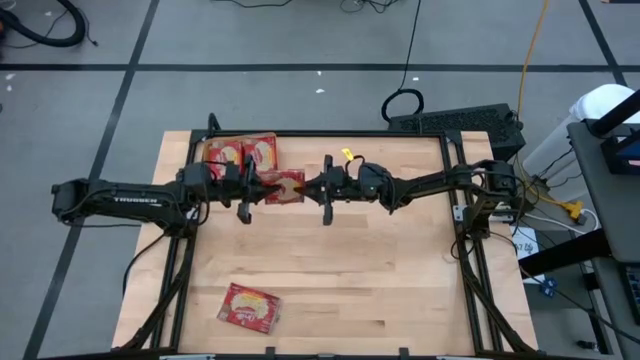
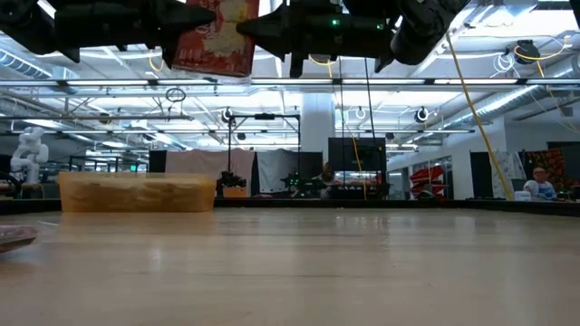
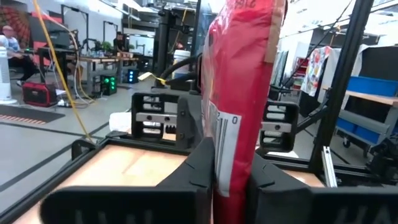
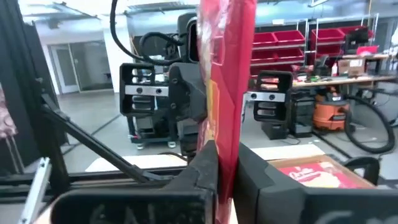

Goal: Sort popcorn bags into baskets
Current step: Put the red popcorn bag into the orange bin

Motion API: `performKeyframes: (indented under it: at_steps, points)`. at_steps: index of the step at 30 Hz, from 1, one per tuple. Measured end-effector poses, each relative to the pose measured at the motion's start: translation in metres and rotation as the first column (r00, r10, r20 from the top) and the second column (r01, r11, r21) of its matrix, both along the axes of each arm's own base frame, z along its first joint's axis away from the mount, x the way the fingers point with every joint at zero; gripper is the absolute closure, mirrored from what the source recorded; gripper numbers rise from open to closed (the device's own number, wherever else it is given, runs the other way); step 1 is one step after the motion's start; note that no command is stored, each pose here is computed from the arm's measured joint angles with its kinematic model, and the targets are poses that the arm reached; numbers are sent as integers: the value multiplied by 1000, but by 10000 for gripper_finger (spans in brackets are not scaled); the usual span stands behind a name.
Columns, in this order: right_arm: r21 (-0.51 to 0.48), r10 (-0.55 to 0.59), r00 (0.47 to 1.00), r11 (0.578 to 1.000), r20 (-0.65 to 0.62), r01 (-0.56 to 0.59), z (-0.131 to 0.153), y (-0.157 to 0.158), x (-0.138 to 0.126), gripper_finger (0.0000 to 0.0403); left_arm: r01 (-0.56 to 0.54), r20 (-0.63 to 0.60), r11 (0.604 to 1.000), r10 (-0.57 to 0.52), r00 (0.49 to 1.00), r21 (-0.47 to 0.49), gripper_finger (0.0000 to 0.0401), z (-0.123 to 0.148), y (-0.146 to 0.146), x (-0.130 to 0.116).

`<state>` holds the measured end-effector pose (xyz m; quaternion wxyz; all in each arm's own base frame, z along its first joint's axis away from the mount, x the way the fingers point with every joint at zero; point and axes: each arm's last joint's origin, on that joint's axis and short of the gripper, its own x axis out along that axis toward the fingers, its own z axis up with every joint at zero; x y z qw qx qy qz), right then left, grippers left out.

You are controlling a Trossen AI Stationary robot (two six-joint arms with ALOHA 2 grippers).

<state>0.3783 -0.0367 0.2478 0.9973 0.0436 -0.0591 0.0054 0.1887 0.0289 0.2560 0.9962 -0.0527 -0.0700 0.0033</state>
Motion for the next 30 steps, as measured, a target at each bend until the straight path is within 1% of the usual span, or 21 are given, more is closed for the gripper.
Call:
performKeyframes:
  at_steps: [3,7,11,12,14,16,18,20,23,25,30]
  points:
    - [32,5,1000,999,8,-5,1,0,0,385,17,-1,1000,-17,1000,4,330,0,-3,0]
    - [41,5,1000,999,29,-7,7,1,-2,396,14,-28,1000,-14,1000,-3,259,1,-4,-7]
    - [39,5,998,999,67,-7,17,4,-6,395,-73,-108,996,67,992,-57,198,-2,-3,-17]
    - [38,2,997,999,76,-5,18,4,-7,395,-86,-130,994,77,989,-65,188,-4,-4,-18]
    - [38,-5,995,999,95,2,20,3,-7,396,-90,-125,994,81,989,-66,173,-10,-7,-19]
    - [42,-38,991,999,128,33,23,1,-8,398,-80,-79,995,75,994,-60,169,-16,-10,-19]
    - [43,-54,986,998,155,48,26,-2,-9,397,-84,6,995,84,996,-57,170,-19,-12,-20]
    - [42,-59,983,998,173,53,28,-4,-10,397,-97,79,994,101,992,-54,175,-23,-13,-21]
    - [40,-64,977,998,203,57,31,-5,-11,397,-125,154,991,130,979,-38,186,-29,-12,-23]
    - [40,-64,976,998,208,57,31,-6,-11,397,-142,185,989,146,972,-38,193,-30,-10,-23]
    - [41,-62,979,998,192,55,30,-5,-10,397,-149,184,988,153,971,-36,210,-35,-6,-16]
